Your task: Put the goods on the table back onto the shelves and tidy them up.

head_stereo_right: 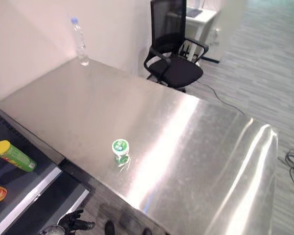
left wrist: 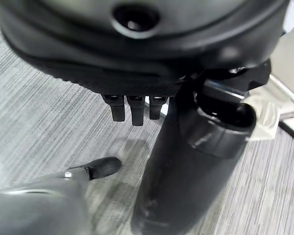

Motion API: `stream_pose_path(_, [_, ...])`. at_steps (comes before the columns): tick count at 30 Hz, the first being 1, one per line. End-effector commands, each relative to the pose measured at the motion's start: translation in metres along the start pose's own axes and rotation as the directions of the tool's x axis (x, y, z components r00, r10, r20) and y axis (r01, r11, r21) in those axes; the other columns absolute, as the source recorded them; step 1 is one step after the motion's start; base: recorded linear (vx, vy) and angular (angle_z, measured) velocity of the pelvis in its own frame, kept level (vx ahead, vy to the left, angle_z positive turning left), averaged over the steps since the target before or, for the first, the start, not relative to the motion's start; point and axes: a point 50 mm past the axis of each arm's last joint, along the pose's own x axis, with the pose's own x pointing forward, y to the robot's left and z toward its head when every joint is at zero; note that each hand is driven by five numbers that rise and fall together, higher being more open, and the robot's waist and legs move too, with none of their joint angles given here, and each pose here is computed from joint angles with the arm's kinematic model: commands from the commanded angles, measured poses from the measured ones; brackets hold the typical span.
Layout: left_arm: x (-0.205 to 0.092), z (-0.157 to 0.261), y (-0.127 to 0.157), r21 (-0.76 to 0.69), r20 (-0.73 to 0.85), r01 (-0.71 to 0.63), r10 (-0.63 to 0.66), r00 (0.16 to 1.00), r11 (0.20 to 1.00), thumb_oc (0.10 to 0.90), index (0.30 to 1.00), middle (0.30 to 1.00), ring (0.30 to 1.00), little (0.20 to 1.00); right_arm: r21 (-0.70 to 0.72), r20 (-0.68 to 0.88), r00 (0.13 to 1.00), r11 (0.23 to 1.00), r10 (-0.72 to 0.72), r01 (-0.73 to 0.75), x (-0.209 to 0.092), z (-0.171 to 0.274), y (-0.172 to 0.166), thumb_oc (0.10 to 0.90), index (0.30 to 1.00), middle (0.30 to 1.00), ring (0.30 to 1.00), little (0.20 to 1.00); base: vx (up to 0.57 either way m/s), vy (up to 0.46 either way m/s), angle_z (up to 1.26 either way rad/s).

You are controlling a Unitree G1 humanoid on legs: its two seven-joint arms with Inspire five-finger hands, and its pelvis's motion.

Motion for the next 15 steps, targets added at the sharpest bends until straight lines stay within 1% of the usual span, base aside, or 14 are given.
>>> stream_pose_path(1, [0.002, 0.019, 0.017, 0.025, 0.043, -0.057, 0.056, 0.997, 0.998, 0.800, 0.900, 0.900, 0.900, 0.900, -0.015, 0.070, 0.993, 0.996, -0.091, 0.092, 0.002, 0.032, -0.033, 0.800, 0.900, 0.900, 0.900, 0.900, 0.01, 0.008, -0.08])
stream_pose_path(6, [0.003, 0.020, 0.016, 0.043, 0.051, -0.049, 0.047, 0.998, 0.998, 0.800, 0.900, 0.900, 0.900, 0.900, -0.028, 0.024, 0.996, 0.996, -0.085, 0.086, 0.002, 0.019, -0.031, 0.800, 0.900, 0.900, 0.900, 0.900, 0.00, 0.000, 0.00])
stream_pose_path(10, [0.003, 0.023, 0.015, 0.051, 0.061, -0.047, 0.043, 0.997, 0.998, 0.800, 0.900, 0.900, 0.900, 0.900, -0.041, 0.018, 0.997, 0.996, -0.081, 0.081, 0.002, 0.017, -0.030, 0.800, 0.900, 0.900, 0.900, 0.900, 0.00, -0.010, 0.00])
stream_pose_path(13, [0.003, 0.029, 0.014, 0.047, 0.081, -0.043, 0.039, 0.996, 0.998, 0.800, 0.900, 0.900, 0.900, 0.900, -0.049, 0.031, 0.997, 0.996, -0.076, 0.077, 0.002, 0.021, -0.029, 0.800, 0.900, 0.900, 0.900, 0.900, -0.05, -0.049, 0.03])
stream_pose_path(14, [0.003, 0.038, 0.015, 0.032, 0.116, -0.042, 0.039, 0.993, 0.999, 0.800, 0.900, 0.900, 0.900, 0.900, -0.067, 0.062, 0.995, 0.995, -0.074, 0.078, 0.002, 0.031, -0.029, 0.800, 0.900, 0.900, 0.900, 0.900, -0.13, -0.082, 0.04])
stream_pose_path(15, [0.003, 0.038, 0.015, 0.032, 0.116, -0.043, 0.039, 0.993, 0.999, 0.800, 0.900, 0.900, 0.900, 0.900, -0.067, 0.063, 0.995, 0.995, -0.074, 0.078, 0.002, 0.031, -0.029, 0.800, 0.900, 0.900, 0.900, 0.900, -0.19, -0.090, 0.06])
